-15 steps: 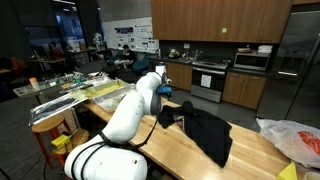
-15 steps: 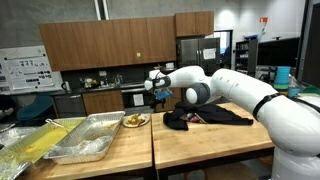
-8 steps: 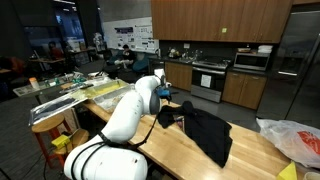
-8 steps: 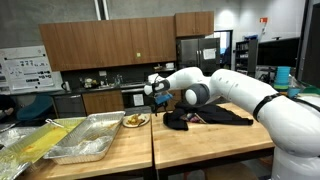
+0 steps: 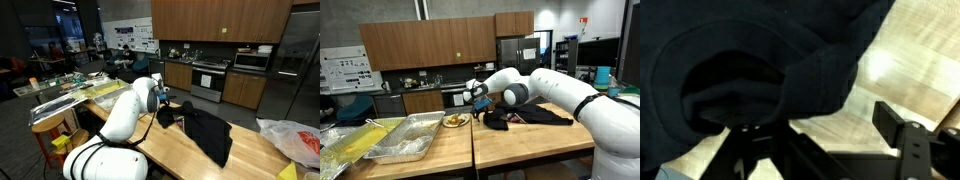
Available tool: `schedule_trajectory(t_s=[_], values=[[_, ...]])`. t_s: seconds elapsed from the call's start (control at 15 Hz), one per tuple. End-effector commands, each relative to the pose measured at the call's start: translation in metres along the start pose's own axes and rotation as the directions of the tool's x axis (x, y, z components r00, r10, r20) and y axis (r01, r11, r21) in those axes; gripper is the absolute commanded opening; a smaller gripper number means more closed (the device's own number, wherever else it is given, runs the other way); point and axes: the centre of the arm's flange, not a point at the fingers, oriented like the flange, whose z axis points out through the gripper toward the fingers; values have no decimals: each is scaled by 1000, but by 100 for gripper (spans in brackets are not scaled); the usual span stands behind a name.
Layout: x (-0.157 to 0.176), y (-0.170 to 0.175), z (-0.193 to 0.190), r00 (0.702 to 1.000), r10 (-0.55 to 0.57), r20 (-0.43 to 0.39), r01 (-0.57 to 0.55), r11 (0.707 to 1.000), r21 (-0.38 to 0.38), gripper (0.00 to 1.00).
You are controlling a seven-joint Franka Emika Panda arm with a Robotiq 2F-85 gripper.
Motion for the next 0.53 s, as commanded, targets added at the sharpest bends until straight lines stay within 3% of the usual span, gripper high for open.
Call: schedule_trajectory(t_s=[0.0,0.33,0.47], values=[[-55,1,-6,999,37,5,-36,998,-54,52],[-69,3,-15,997,64,-53,-67,995,-69,11],[-75,4,-24,993,69,-92,-75,995,-70,0]])
